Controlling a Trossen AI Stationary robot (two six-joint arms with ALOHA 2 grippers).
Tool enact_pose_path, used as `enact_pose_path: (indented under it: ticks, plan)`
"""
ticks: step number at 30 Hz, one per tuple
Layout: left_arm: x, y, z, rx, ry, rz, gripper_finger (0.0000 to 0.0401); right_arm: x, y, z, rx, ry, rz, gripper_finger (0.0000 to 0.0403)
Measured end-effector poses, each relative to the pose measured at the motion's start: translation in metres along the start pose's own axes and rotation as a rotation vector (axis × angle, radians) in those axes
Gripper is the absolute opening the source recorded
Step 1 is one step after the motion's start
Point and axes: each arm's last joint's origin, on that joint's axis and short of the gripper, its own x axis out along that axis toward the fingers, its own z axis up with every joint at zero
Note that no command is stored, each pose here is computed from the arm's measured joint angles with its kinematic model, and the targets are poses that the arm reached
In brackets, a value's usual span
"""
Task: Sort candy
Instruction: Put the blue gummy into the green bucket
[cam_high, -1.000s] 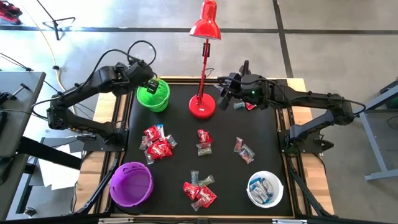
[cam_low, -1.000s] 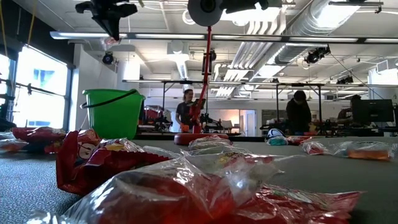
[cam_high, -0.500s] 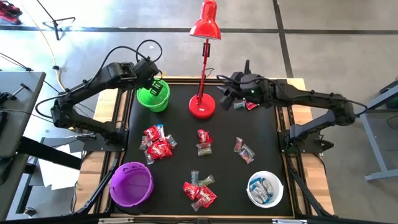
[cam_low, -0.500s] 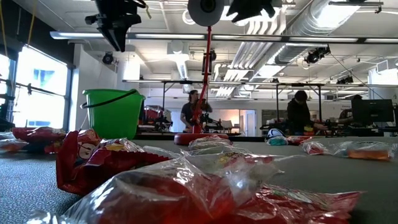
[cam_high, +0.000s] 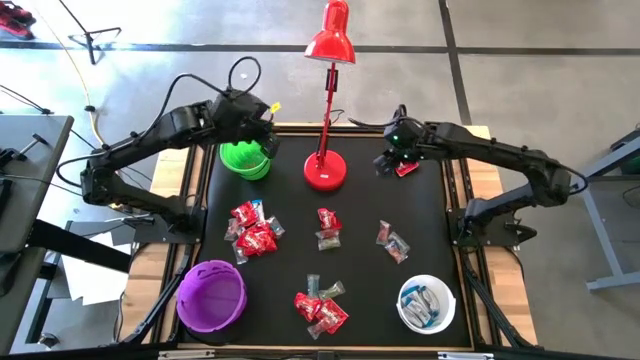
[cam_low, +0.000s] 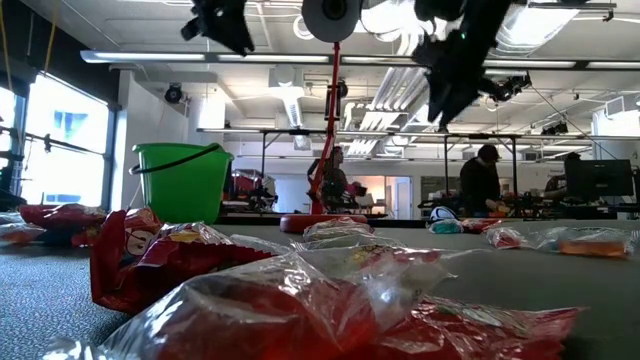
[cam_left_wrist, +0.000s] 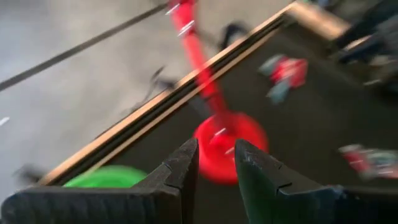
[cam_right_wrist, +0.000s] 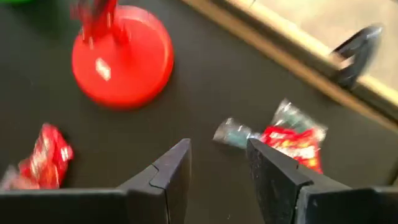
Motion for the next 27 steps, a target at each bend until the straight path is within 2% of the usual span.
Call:
enact_pose_path:
  ticks: [2, 5, 9, 13, 18, 24, 27]
  plan:
    - [-0.001, -0.006, 0.006, 0.012, -0.053, -0.086, 0.009, 0.014, -0.004, -0.005, -0.059, 0.031, 0.097, 0.0149]
    - [-0.002, -0.011, 0.013, 0.034, -0.113, -0.196, 0.009, 0.03, -0.008, -0.014, -0.235, 0.07, 0.221, 0.0149]
    - [-0.004, -0.014, 0.018, 0.045, -0.162, -0.267, 0.009, 0.041, -0.012, -0.027, -0.497, 0.1, 0.255, 0.0149]
    - [-0.004, -0.014, 0.019, 0.045, -0.167, -0.27, 0.009, 0.049, -0.015, -0.033, -0.633, 0.123, 0.185, 0.0149]
    - [-0.004, -0.014, 0.019, 0.048, -0.167, -0.268, 0.009, 0.069, -0.016, -0.032, -0.725, 0.166, 0.054, 0.0149]
    - [-0.004, -0.014, 0.019, 0.063, -0.169, -0.265, 0.009, 0.103, -0.014, -0.036, -0.824, 0.29, 0.03, 0.0149]
    - [-0.004, -0.014, 0.019, 0.068, -0.171, -0.259, 0.009, 0.118, -0.014, -0.036, -0.86, 0.312, -0.044, 0.0149]
